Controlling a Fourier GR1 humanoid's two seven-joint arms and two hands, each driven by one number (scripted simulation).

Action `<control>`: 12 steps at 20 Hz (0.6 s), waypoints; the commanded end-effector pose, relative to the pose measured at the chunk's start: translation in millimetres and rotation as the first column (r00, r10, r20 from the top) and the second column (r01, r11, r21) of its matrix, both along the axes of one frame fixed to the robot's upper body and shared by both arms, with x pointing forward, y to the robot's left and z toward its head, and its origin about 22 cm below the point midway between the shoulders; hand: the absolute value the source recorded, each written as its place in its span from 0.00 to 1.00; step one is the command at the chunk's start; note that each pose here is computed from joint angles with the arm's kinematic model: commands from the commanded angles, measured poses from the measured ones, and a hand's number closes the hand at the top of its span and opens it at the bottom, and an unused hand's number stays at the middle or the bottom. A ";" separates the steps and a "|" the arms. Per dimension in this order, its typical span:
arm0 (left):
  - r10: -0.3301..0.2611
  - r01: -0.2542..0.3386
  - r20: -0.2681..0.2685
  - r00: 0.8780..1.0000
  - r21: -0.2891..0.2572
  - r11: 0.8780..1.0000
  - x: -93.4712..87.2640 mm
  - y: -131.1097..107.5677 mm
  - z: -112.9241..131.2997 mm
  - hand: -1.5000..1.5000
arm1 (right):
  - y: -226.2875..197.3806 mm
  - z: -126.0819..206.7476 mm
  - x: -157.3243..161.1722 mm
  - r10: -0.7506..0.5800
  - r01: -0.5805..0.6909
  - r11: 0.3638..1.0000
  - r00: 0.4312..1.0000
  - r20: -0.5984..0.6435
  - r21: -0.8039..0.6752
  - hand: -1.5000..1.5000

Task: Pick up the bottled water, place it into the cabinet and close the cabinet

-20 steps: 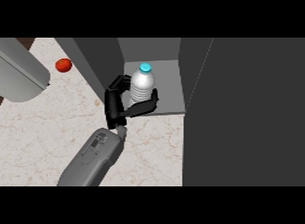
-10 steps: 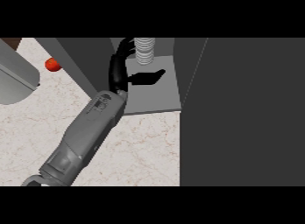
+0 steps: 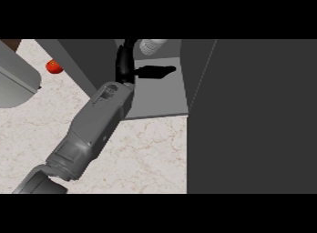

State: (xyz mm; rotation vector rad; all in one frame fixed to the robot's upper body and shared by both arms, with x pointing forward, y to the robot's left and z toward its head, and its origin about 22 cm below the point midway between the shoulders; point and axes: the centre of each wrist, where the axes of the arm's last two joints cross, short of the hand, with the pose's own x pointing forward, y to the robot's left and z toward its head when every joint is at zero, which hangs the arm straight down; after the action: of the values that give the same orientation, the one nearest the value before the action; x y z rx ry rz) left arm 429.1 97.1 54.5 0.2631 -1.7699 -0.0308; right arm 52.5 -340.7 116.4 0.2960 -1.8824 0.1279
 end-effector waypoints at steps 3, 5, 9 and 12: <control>-0.088 0.100 0.137 0.987 -0.082 0.992 5.6 -1.5 8.3 0.00 | 8.0 15.6 -1.0 0.016 -0.015 1.000 0.999 0.051 -0.013 0.00; -0.089 0.099 0.136 0.987 -0.067 0.993 0.9 -7.6 -1.7 0.00 | 18.6 23.5 -5.7 0.018 -0.018 1.000 0.998 0.054 0.003 0.00; -0.118 0.134 0.134 0.984 -0.115 0.984 4.1 -13.5 8.6 0.00 | 16.6 26.8 -4.3 0.017 -0.016 1.000 0.999 0.034 -0.012 0.00; -0.104 0.125 0.149 0.983 -0.139 0.982 -8.2 -7.7 -14.6 0.00 | 12.0 35.2 1.9 0.010 -0.010 1.000 1.000 0.028 -0.023 0.00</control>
State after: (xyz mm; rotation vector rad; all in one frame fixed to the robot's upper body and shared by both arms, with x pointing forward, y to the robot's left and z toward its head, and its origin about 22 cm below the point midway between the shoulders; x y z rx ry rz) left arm 428.9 86.0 55.7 0.0832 -1.9066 0.0119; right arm 56.9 -342.6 121.3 0.2749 -1.8788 0.1369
